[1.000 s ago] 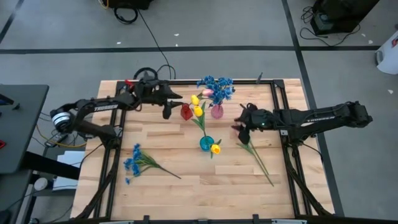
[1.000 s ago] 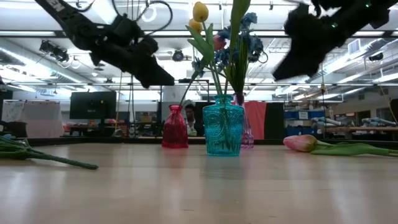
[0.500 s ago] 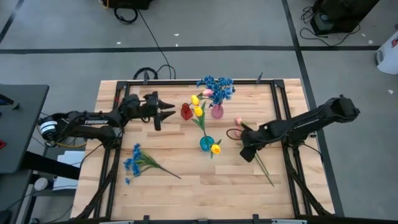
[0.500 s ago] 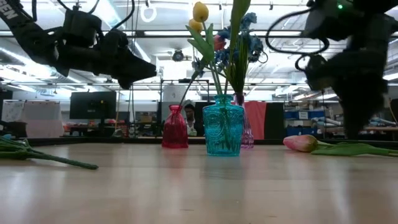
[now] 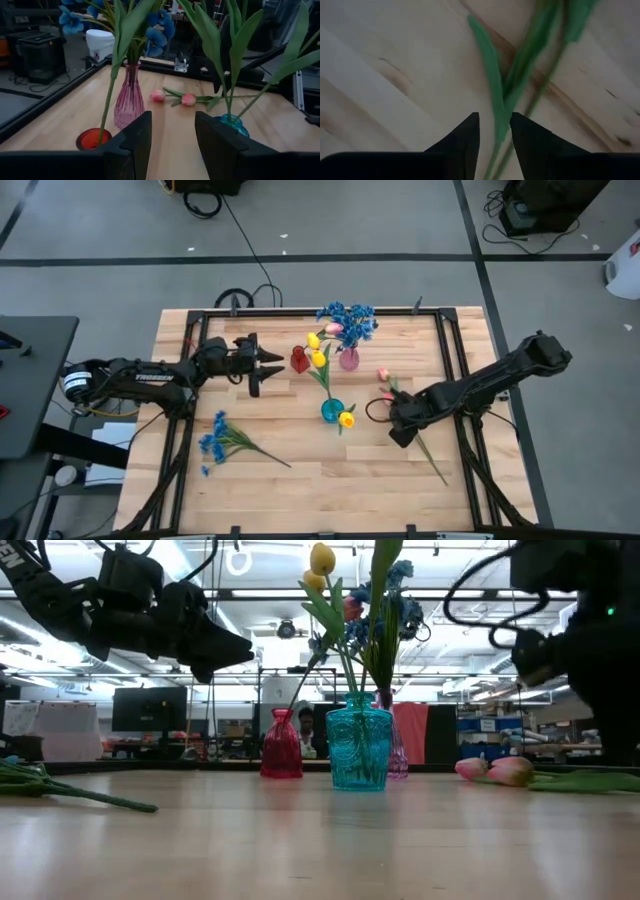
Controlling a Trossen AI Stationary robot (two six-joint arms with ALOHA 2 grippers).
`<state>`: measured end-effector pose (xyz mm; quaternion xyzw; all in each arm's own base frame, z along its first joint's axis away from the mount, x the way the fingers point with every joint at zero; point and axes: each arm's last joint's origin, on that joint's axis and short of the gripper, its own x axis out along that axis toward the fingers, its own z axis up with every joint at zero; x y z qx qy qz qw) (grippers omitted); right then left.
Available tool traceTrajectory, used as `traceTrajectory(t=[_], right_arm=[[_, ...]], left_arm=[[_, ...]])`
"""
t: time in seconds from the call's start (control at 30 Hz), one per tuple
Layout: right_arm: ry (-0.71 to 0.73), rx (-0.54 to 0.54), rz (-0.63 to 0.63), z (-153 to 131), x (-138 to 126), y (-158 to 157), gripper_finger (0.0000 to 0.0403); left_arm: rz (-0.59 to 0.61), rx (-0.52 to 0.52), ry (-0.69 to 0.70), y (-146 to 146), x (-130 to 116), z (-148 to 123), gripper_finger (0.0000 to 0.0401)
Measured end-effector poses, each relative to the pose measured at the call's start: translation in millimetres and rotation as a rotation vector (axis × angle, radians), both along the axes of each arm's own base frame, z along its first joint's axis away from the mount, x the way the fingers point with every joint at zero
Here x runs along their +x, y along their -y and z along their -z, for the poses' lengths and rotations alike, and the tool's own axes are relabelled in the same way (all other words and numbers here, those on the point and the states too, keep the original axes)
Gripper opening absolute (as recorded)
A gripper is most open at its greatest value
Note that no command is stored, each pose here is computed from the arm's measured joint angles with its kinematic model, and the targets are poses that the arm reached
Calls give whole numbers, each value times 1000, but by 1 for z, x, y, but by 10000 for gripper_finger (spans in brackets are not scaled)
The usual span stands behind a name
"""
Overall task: Sort flowers into vase by color
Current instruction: Put the bottom pink flower into the red vase
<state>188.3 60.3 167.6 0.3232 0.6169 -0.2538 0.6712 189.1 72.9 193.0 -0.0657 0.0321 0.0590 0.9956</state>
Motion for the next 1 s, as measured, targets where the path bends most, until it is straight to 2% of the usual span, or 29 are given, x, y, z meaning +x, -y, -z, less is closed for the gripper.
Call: traceTrajectory(t=[0.2,0.67,0.8,1.0], right_arm=[[-41,-5,1,-4,-3,-11,124],[-241,-23,-40,32,3,-24,119],[-253,-25,-41,35,4,-25,93],[-214,-32,-27,28,2,-23,18]], left_arm=[[-10,14,-4,0,0,0,157],[-10,20,-10,0,0,1,157],[-10,20,-10,0,0,1,157],[-10,10,-31,0,0,3,157]])
